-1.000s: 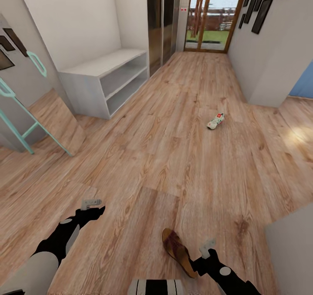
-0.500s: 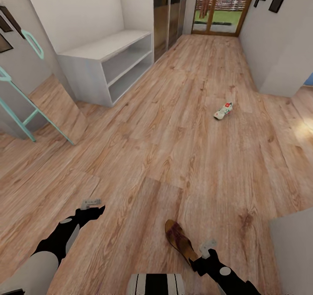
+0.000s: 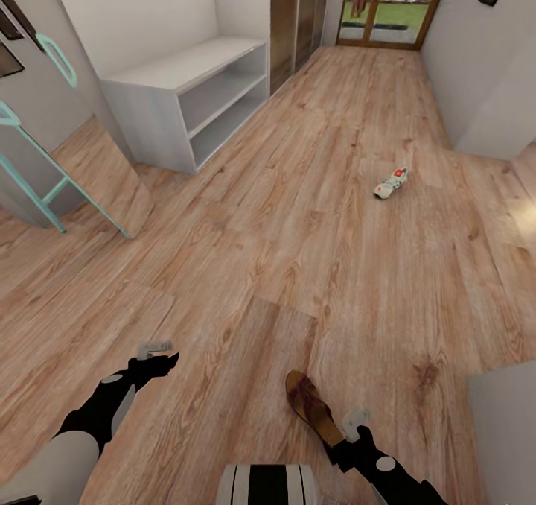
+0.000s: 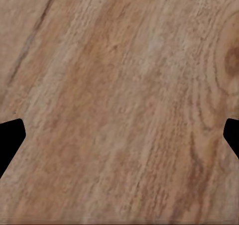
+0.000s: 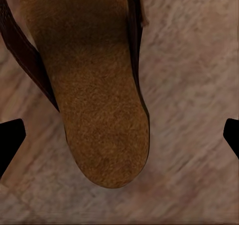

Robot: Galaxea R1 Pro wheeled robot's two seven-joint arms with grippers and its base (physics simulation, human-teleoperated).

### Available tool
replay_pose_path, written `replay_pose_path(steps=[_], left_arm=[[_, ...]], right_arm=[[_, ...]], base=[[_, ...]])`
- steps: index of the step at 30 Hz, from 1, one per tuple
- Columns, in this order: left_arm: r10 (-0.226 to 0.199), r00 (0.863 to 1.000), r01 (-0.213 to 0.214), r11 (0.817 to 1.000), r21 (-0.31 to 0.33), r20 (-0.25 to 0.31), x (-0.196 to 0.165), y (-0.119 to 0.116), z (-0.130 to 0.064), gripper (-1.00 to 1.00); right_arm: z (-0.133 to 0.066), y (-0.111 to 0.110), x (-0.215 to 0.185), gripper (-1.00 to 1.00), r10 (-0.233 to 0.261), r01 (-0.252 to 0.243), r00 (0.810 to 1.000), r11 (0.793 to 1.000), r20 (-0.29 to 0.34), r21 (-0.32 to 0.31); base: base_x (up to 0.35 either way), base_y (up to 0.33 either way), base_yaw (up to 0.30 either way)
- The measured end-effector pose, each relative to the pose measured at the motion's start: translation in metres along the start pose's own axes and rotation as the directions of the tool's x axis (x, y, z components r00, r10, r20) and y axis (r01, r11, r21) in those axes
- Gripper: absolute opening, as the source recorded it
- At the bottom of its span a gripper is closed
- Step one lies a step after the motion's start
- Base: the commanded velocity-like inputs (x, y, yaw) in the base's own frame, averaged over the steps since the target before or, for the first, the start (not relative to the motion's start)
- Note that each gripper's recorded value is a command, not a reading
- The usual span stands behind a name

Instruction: Pick up the two gym shoes and the two sandals from the corridor floor and place them onto the hallstand (shoe rack) in the corridor, making sure they are on the rack and not on the floor. Arrange them so the two gym shoes are next to each other and the two sandals are next to each other.

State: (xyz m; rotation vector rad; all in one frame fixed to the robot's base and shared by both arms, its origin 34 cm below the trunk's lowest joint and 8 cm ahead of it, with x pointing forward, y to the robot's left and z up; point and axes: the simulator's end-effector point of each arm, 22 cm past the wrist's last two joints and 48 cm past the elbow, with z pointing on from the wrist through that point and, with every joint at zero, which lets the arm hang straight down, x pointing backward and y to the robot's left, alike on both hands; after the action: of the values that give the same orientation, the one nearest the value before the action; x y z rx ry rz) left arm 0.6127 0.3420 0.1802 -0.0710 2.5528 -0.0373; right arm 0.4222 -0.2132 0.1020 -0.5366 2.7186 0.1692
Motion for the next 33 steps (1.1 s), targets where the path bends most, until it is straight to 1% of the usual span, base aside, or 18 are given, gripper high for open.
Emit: replay_pose_path(steps=[3, 14, 20, 33], left_arm=[[-0.001, 1.0, 0.001, 1.0, 0.0, -0.014, 0.008, 0.0, 0.004, 1.0], [0.0, 1.0, 0.0, 1.0, -0.001, -0.024, 0.014, 0.0, 0.006, 1.0], [-0.001, 0.999, 0.001, 1.0, -0.002, -0.05, 0.029, 0.001, 0.013, 1.0], [0.0, 0.999, 0.0, 1.0, -0.004, -0.052, 0.03, 0.002, 0.013, 1.0]], right_arm=[[0.003, 0.002, 0.007, 1.0, 0.003, -0.003, 1.0, 1.0, -0.013, -0.005], [0.004, 0.002, 0.011, 1.0, 0.003, -0.003, 1.0, 1.0, -0.02, -0.003], [0.009, 0.004, 0.023, 1.0, 0.007, -0.008, 0.999, 1.0, -0.043, -0.01], [0.009, 0.002, 0.024, 1.0, 0.01, -0.01, 0.999, 1.0, -0.043, -0.006]], base=[[0.0, 0.0, 0.027], [0.0, 0.0, 0.046], [0.0, 0.0, 0.004], [0.0, 0.0, 0.0]])
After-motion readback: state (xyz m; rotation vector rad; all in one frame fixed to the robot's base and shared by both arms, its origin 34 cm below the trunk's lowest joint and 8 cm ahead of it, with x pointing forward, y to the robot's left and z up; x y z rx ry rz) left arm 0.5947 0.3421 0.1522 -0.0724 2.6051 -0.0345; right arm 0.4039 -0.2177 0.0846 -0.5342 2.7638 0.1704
